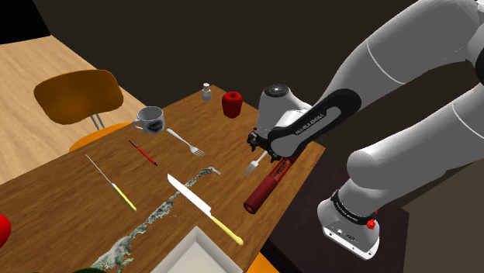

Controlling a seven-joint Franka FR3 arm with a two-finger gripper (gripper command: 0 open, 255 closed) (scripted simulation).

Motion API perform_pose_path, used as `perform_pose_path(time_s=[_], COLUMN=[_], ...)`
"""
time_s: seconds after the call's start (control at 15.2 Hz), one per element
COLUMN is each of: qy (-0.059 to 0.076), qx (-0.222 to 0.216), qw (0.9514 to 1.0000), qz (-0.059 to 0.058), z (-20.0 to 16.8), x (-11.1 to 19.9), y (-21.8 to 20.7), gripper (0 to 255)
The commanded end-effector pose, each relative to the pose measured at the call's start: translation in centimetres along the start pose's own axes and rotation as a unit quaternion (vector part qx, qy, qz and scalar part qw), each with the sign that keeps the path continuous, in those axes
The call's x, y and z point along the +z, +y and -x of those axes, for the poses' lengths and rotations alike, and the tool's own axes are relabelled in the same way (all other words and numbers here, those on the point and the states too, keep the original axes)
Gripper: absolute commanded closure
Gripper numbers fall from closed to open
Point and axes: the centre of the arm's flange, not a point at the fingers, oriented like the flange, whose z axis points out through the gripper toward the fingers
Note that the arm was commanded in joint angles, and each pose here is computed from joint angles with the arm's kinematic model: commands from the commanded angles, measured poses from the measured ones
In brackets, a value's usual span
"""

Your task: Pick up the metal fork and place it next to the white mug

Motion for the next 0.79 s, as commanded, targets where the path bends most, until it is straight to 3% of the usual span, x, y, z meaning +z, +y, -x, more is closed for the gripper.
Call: perform_pose_path(time_s=[0.0,0.73], qy=[0.0,0.0], qx=[0.0,0.0], qw=[1.0,1.0], qz=[0.0,0.0], z=[0.0,-0.2], x=[0.0,-1.0], y=[0.0,0.0], gripper=[255,255])
